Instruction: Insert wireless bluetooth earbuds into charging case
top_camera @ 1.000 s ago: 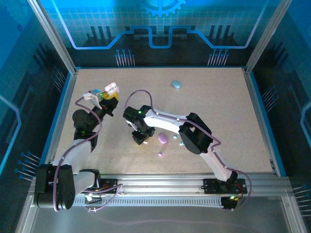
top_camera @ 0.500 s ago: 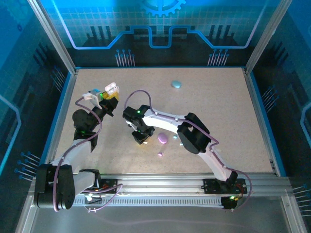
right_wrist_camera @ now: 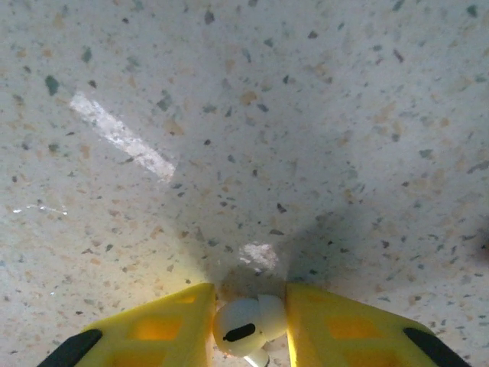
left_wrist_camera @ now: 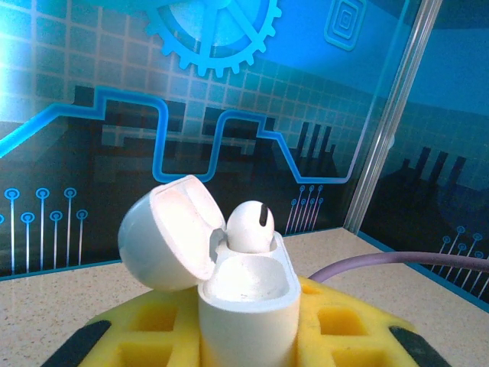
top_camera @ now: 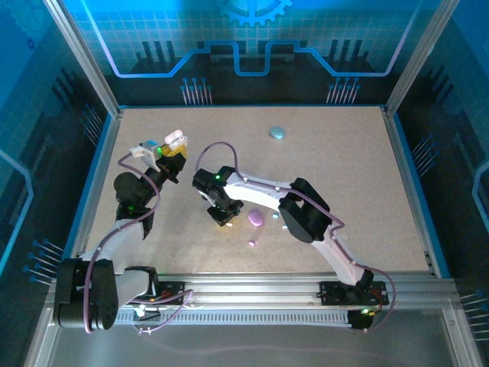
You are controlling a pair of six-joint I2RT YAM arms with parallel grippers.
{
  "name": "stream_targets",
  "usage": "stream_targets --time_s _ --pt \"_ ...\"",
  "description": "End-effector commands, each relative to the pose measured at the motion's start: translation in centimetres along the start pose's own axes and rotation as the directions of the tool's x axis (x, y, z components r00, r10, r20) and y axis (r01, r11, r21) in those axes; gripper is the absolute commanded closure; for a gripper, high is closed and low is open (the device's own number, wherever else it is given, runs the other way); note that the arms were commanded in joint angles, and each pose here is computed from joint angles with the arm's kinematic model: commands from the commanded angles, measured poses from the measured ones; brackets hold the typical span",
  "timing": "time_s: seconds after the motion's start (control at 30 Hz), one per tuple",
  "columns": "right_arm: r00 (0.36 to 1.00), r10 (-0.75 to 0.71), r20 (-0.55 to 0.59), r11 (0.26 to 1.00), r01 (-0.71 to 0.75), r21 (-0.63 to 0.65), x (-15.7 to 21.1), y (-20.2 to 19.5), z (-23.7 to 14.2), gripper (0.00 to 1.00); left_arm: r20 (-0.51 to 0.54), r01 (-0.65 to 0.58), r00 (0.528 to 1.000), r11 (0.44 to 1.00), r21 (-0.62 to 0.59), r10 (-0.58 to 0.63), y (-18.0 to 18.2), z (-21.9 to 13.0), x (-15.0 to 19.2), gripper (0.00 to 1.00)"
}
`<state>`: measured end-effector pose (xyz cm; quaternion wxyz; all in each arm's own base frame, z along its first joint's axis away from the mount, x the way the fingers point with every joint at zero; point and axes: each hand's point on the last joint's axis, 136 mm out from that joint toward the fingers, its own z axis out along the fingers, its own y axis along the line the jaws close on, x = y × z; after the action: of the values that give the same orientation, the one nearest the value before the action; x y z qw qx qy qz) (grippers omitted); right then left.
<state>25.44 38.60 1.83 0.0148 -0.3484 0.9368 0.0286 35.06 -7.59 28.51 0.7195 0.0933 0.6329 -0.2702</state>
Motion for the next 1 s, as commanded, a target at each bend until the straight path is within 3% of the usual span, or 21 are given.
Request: stream_targets --time_s 0.0,0.2,0.33,0.5,0.73,0.83,0.97 --pt "0.998 0.037 0.052 0.999 -0.035 -0.037 0.2 0.9 -3.0 0.69 0.007 -0.014 1.0 1.0 0.024 0.014 -0.4 -0.3 -0.2 0.79" --pt "0.968 0.139 0.208 0.988 -0.122 -0.092 -0.6 -1.1 -8.6 0.69 -0.005 0.002 1.0 0.999 0.046 -0.002 -0.7 0.0 -0.1 0.79" --pt "0.905 0.243 0.348 0.967 -0.197 -0.162 -0.4 -3.6 -13.6 0.69 -0.017 0.025 1.0 0.996 0.083 -0.024 -1.7 0.6 0.2 0.79" --pt "0.748 0.412 0.521 0.906 -0.278 -0.318 0.5 -7.5 -20.2 0.7 -0.053 0.036 0.998 0.983 0.182 -0.027 -5.2 2.2 1.4 0.79" --pt "0.456 0.557 0.694 0.829 -0.269 -0.49 3.4 -11.1 -29.2 0.7 -0.055 0.045 0.998 0.952 0.301 -0.03 -11.3 4.9 3.0 0.81" --pt "0.37 0.577 0.728 0.816 -0.244 -0.524 4.4 -11.4 -31.6 0.7 -0.046 0.053 0.998 0.935 0.35 -0.039 -14.1 5.8 3.7 0.81" --pt "0.307 0.604 0.736 0.797 -0.216 -0.564 5.2 -11.4 -33.1 0.69 -0.021 0.047 0.999 0.922 0.384 -0.042 -16.9 6.6 4.5 0.82"
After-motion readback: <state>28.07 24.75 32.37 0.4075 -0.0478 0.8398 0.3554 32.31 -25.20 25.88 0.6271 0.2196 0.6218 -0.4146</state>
